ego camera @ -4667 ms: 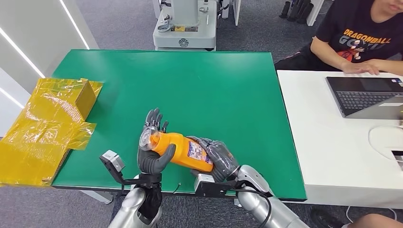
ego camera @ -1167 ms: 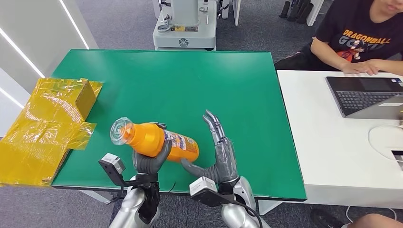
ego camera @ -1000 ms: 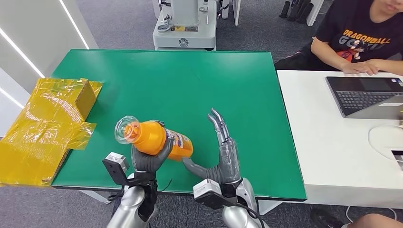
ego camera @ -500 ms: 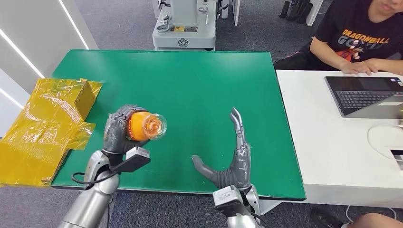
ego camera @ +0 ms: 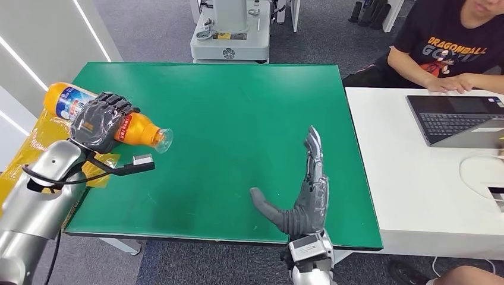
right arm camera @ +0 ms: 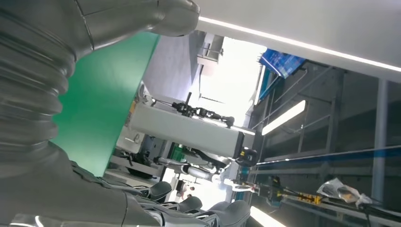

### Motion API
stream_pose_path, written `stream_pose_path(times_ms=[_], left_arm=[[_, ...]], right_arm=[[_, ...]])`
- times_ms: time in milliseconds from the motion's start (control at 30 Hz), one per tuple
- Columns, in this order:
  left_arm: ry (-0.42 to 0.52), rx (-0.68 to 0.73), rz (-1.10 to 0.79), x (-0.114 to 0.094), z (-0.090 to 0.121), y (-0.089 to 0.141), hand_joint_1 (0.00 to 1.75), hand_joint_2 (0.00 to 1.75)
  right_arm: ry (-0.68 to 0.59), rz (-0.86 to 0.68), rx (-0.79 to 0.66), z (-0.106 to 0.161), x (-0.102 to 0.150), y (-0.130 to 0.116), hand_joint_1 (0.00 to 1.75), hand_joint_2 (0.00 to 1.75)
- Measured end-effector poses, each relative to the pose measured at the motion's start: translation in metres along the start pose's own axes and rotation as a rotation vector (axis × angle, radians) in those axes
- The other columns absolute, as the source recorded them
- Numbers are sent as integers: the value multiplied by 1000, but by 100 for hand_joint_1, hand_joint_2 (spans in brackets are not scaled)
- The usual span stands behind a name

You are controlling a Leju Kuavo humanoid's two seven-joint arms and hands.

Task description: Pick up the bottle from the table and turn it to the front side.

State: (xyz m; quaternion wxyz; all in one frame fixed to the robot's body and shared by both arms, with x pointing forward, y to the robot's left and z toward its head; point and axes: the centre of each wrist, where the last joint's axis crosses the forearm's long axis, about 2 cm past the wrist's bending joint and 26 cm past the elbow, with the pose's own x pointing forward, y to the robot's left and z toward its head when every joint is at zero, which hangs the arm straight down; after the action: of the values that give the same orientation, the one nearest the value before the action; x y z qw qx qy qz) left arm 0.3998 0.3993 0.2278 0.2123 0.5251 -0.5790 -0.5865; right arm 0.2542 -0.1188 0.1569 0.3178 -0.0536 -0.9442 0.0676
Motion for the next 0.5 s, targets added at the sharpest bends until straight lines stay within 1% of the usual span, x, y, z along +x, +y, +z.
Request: stream_pose_path(times_ms=[100, 167, 300, 367, 500], left_arm=[[-35, -104, -39, -18, -5, -3, 175, 175], [-59, -181, -52, -24, -6, -11, 175, 175], [-99, -351, -67, -29, -2, -34, 175, 175], [-116, -443, -70, -29, 4, -47, 175, 175], [-130, -550, -71, -26, 17, -65, 175, 175]], right_arm=[[-7, -13, 2, -2, 3, -1, 0, 175], [-8, -17, 3, -4, 6, -3, 0, 175], [-9, -28, 8, -4, 10, -6, 0, 175], [-4, -33, 12, -2, 10, -7, 0, 175], [2, -34, 9, 0, 10, -8, 0, 175]])
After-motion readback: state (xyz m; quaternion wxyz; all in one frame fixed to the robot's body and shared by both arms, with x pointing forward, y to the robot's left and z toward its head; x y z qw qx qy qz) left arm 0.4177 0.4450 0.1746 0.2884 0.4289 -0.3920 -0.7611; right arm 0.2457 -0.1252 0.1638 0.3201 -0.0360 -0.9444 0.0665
